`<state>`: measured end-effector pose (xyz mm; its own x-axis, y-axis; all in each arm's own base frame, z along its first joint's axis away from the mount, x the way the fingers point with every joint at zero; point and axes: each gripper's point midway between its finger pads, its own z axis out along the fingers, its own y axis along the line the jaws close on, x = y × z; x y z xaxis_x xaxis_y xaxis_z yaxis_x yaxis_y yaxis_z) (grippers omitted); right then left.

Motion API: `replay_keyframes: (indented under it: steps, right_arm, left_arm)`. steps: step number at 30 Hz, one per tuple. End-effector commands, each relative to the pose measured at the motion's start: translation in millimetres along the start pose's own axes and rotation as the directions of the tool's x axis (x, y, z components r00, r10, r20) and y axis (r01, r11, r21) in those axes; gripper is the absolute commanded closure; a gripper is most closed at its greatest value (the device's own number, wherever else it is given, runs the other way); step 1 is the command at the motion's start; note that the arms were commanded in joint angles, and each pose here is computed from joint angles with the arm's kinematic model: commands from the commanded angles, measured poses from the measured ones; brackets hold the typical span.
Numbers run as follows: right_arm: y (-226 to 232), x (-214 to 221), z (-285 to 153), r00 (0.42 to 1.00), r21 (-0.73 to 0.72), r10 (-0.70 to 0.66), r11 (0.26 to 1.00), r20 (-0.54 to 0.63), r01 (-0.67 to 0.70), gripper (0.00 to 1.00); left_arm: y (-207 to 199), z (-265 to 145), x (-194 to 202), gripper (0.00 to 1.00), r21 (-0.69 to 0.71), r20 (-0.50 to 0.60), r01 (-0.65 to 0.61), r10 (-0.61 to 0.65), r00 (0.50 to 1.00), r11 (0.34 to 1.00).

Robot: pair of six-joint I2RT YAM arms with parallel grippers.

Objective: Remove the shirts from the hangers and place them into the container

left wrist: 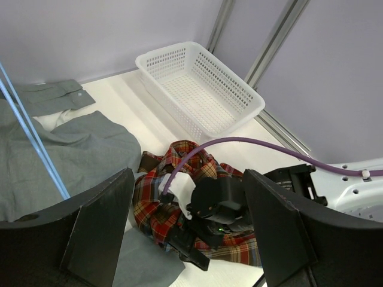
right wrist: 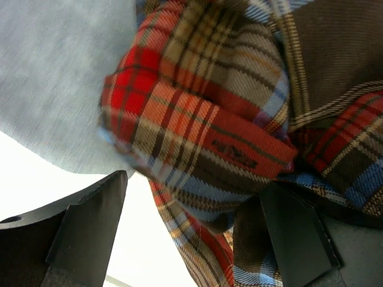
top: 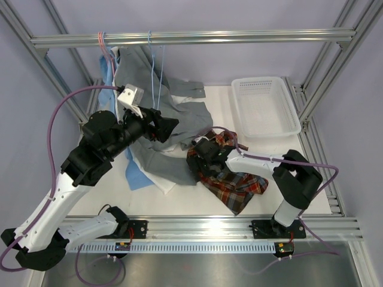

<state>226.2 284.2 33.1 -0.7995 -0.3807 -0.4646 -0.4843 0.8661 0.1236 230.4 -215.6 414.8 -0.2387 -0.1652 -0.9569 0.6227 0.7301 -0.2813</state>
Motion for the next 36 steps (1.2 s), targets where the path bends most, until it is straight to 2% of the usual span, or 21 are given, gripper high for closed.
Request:
replay_keyframes:
  steps: [1,3,5,9,10,12,14,15,16,20,25,28,29,31,32,36]
  right_arm:
    - [-24.4,-14.3,5.1,0.997,0.202,0.067,0.977,0.044,-0.074,0.04]
    - [-44.3,-19.8,0.9,0.992,0.325,0.089,0.939,0.093,-0.115,0.12]
    - [-51.8,-20.5,-1.9,0.986,0.362,0.115,0.92,0.124,-0.153,0.17]
    - [-63.0,-24.8,-9.7,0.975,0.416,0.136,0.887,0.176,-0.199,0.38]
    - [-62.9,-25.9,-10.5,0.973,0.412,0.141,0.888,0.182,-0.205,0.52]
    - [-61.8,-29.7,-15.7,0.969,0.406,0.137,0.889,0.208,-0.213,0.67]
    - [-59.4,-29.3,-19.1,0.967,0.403,0.127,0.891,0.221,-0.209,0.9]
    - [-57.5,-33.8,-23.0,0.961,0.387,0.129,0.896,0.246,-0.219,0.97]
    - [-55.9,-34.7,-24.4,0.959,0.376,0.128,0.9,0.253,-0.219,1.0]
    - [-51.0,-43.0,-42.6,0.95,0.361,0.099,0.909,0.296,-0.207,1.0]
    - [-33.7,-78.3,-126.2,0.889,0.3,0.038,0.934,0.456,-0.194,1.0]
    - [-29.5,-107.7,-193.6,0.82,0.222,0.039,0.954,0.571,-0.2,1.0]
    - [-25.9,-123.6,-229.3,0.772,0.168,0.06,0.963,0.633,-0.212,1.0]
    - [-24.9,-135.5,-261.4,0.744,0.159,0.018,0.973,0.668,-0.167,1.0]
    - [-23.6,-149.3,-292.4,0.698,0.128,0.03,0.977,0.715,-0.173,1.0]
    - [-40.4,-176.6,-350.6,0.608,0.197,-0.044,0.962,0.793,-0.187,1.0]
  left_arm:
    - [-14.4,-13.5,-27.0,0.21,0.054,0.075,-0.015,0.011,0.997,0.998]
    - [-17.3,-18.3,-30.1,0.21,0.067,0.085,-0.014,0.008,0.996,0.998]
    - [-18.1,-21.6,-31.9,0.2,0.07,0.092,-0.016,0.01,0.996,0.997]
    - [-18.8,-28.6,-38.5,0.2,0.069,0.113,-0.02,0.012,0.993,0.997]
    - [-19.9,-28.4,-39.5,0.2,0.074,0.114,-0.021,0.013,0.993,0.997]
    - [-20.7,-27.9,-39.8,0.2,0.077,0.113,-0.021,0.013,0.994,0.997]
    - [-19.4,-24.2,-37.2,0.2,0.073,0.103,-0.019,0.011,0.995,0.997]
    - [-19.8,-23.2,-36.1,0.2,0.076,0.101,-0.019,0.011,0.995,0.997]
    - [-20.0,-21.8,-35.4,0.2,0.077,0.098,-0.016,0.008,0.995,0.997]
    - [-15.2,-16.3,-32.2,0.2,0.055,0.092,-0.011,0.006,0.996,0.998]
    - [-5.8,-10.1,-26.0,0.2,0.006,0.078,0.004,-0.005,0.997,1.0]
    - [2.7,-4.1,-22.8,0.19,-0.041,0.072,0.029,-0.026,0.997,0.999]
    - [4.2,-3.1,-22.2,0.19,-0.048,0.073,0.034,-0.03,0.997,0.998]
    - [15.1,1.5,-20.2,0.18,-0.112,0.072,0.055,-0.047,0.996,0.992]
    - [18.2,3.3,-18.0,0.17,-0.129,0.065,0.059,-0.051,0.997,0.99]
    - [30.8,6.9,-16.9,0.14,-0.206,0.075,0.102,-0.089,0.993,0.973]
